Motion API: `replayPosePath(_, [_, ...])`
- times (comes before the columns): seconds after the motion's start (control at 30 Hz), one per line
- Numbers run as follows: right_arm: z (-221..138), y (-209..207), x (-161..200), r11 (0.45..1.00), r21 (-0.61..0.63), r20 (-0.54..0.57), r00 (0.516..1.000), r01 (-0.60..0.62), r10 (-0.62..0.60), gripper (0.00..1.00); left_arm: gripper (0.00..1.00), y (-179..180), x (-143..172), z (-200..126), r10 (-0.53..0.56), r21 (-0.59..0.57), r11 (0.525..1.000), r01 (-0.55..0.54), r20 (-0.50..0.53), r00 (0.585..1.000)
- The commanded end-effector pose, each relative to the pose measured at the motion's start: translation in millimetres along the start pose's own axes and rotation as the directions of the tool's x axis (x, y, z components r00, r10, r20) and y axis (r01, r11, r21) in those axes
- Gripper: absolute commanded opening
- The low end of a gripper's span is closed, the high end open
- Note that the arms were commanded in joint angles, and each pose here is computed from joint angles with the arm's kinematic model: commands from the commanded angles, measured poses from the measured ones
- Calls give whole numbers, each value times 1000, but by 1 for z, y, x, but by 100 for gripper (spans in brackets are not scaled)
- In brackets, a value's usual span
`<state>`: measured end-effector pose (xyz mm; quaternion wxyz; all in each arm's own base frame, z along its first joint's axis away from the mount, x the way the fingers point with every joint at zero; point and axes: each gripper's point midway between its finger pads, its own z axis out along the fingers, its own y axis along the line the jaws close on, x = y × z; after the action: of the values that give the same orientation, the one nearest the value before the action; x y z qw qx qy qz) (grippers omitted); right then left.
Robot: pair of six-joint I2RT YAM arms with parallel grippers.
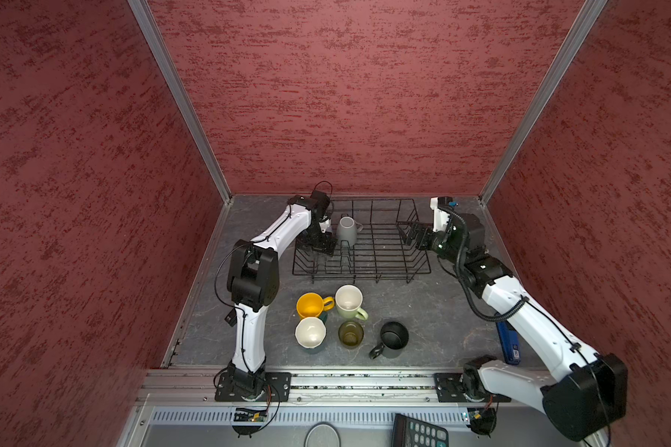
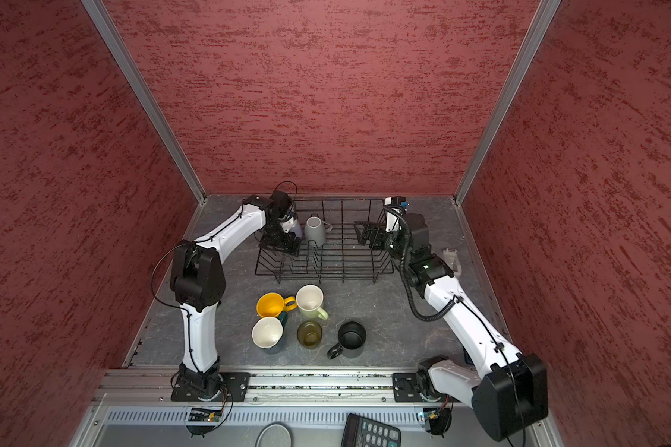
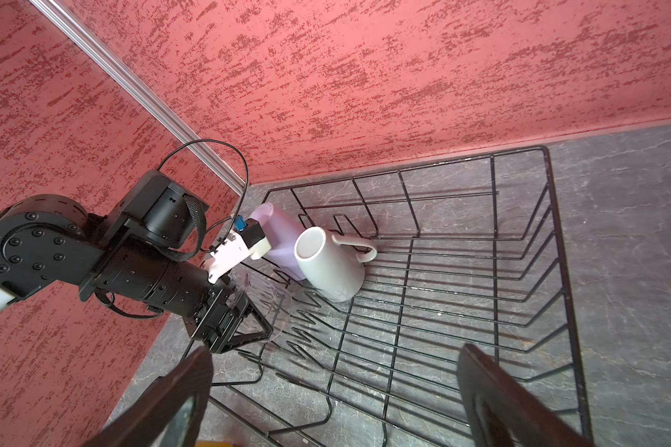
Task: Load cups into a dish rack
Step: Place the cup upside down at the dish rack.
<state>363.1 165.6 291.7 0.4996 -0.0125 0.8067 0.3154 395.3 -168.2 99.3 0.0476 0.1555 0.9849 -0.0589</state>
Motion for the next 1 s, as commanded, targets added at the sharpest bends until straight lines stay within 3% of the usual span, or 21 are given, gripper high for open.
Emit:
replayPosePath(0.0, [-1, 3, -8, 1000, -19, 26, 1000, -3, 4, 99, 98, -2, 4, 9, 8, 11, 1000, -8, -29, 1000])
replayPosePath(0.33, [-2, 2, -7, 1000, -15, 23, 1000, -7, 8, 99, 100, 2, 2, -4, 4, -15, 1000, -4, 11, 1000])
replayPosePath(0.73, [-4, 2, -7, 1000, -14, 25, 1000, -9, 9, 99, 100, 13, -20, -45, -39, -25, 999, 45, 206, 978])
replayPosePath(0.97, [-3, 2, -6, 1000, -20, 22, 1000, -14, 15, 99, 98, 13, -26, -49, -39, -24, 999, 46, 233, 972])
